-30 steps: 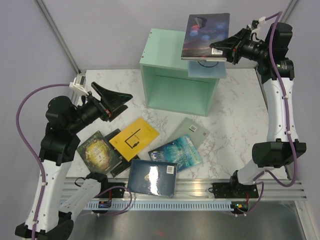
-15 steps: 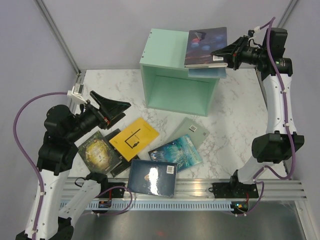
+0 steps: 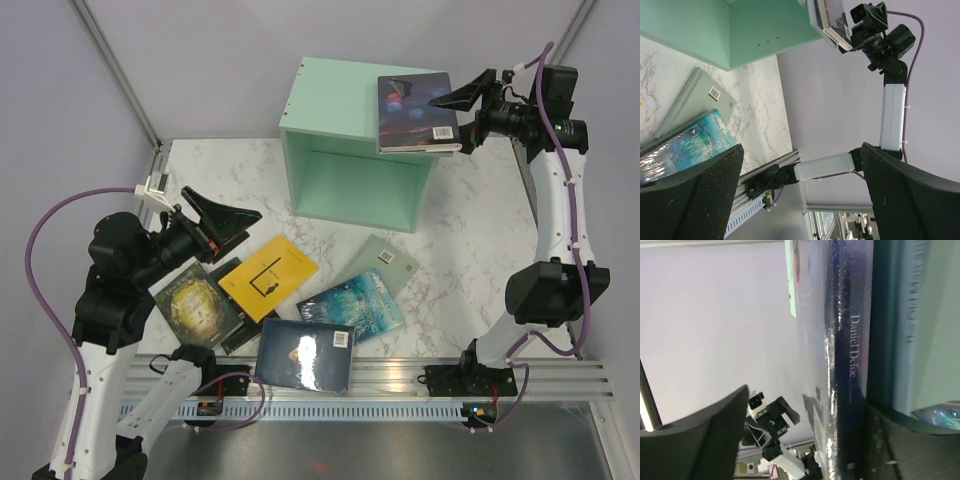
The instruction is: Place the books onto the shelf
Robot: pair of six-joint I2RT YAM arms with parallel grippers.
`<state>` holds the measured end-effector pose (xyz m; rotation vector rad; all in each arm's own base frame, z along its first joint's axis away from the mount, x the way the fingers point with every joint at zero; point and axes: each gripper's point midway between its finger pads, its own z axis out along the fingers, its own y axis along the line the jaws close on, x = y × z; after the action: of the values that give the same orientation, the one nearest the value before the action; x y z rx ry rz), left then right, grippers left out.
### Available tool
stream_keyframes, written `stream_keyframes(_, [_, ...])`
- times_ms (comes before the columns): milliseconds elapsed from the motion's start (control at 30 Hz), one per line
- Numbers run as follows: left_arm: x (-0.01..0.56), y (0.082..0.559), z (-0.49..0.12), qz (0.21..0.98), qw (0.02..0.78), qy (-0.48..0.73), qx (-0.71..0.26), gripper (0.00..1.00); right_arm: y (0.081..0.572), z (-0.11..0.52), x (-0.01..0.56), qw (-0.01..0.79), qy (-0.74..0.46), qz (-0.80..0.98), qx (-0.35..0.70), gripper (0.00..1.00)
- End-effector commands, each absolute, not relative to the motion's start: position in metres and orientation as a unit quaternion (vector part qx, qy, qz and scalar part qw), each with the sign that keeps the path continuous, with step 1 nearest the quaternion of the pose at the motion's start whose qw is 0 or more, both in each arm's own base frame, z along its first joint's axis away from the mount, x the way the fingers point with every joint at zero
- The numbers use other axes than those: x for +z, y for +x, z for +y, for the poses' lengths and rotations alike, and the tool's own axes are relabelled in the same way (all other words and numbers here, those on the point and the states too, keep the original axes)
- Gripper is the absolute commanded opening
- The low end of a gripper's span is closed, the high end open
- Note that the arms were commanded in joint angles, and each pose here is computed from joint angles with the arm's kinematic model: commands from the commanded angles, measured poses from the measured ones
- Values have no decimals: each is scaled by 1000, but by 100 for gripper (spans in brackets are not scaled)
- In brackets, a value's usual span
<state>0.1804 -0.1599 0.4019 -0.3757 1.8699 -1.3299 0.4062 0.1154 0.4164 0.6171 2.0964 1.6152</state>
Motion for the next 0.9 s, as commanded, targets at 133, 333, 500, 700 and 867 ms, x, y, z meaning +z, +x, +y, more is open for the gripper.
stream_keyframes(133, [402,180,-158,743,408,-130,-515,100,394,91,434,252,216,748,575,98])
stream_keyframes(333, [402,182,-160,746,405,-124,-514,100,387,81,406,246,221,789,518,98])
stream_keyframes(500, [400,183,-161,749,402,-122,-512,100,376,74,385,243,212,822,469,98])
stream_keyframes(700, [396,187,-163,755,394,-124,-510,100,369,71,374,242,210,835,448,98])
stream_keyframes(867, [393,189,-164,758,390,-122,-509,100,367,62,363,247,213,851,411,98])
